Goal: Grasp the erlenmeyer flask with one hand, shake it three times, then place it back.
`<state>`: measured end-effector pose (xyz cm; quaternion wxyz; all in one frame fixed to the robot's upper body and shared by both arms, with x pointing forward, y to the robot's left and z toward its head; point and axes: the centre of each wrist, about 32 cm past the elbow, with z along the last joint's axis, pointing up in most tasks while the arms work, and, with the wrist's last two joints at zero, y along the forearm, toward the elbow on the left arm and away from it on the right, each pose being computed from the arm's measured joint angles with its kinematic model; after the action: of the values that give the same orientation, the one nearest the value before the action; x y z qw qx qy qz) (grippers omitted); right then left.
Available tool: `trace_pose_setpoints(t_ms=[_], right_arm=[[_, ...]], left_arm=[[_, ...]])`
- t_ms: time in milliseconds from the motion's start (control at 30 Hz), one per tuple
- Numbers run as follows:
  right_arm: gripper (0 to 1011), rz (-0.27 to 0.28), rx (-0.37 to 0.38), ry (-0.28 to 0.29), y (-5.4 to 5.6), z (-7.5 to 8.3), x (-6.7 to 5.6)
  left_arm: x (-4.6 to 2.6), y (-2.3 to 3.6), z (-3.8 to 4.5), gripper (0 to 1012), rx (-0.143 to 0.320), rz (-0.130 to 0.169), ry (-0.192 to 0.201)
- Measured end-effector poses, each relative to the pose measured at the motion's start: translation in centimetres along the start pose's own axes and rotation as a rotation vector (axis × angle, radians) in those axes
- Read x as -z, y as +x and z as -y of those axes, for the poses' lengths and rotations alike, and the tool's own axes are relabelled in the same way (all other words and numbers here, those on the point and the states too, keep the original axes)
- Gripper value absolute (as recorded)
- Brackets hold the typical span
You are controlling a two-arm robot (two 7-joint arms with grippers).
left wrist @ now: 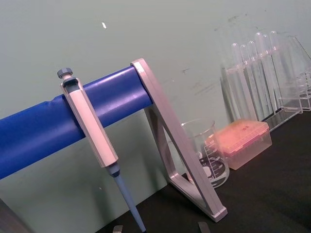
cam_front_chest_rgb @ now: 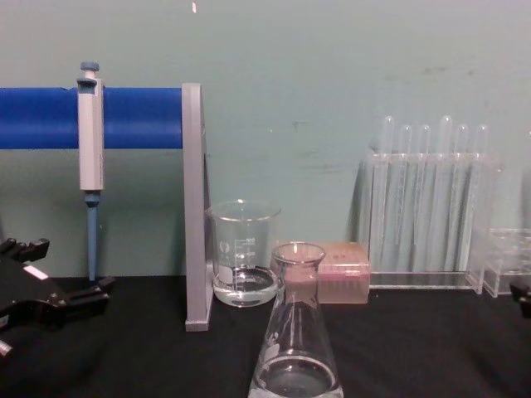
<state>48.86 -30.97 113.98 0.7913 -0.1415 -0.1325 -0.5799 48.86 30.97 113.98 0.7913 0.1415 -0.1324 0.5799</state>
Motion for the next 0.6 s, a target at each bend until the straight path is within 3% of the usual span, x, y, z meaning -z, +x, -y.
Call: trace_pose_setpoints(t_ms=[600], right_arm=[[1000,0.000,0.000,0.000,0.00,0.00,0.00]], left_arm=[[0.00,0.00,0.00,1001,0.000,0.000,0.000]])
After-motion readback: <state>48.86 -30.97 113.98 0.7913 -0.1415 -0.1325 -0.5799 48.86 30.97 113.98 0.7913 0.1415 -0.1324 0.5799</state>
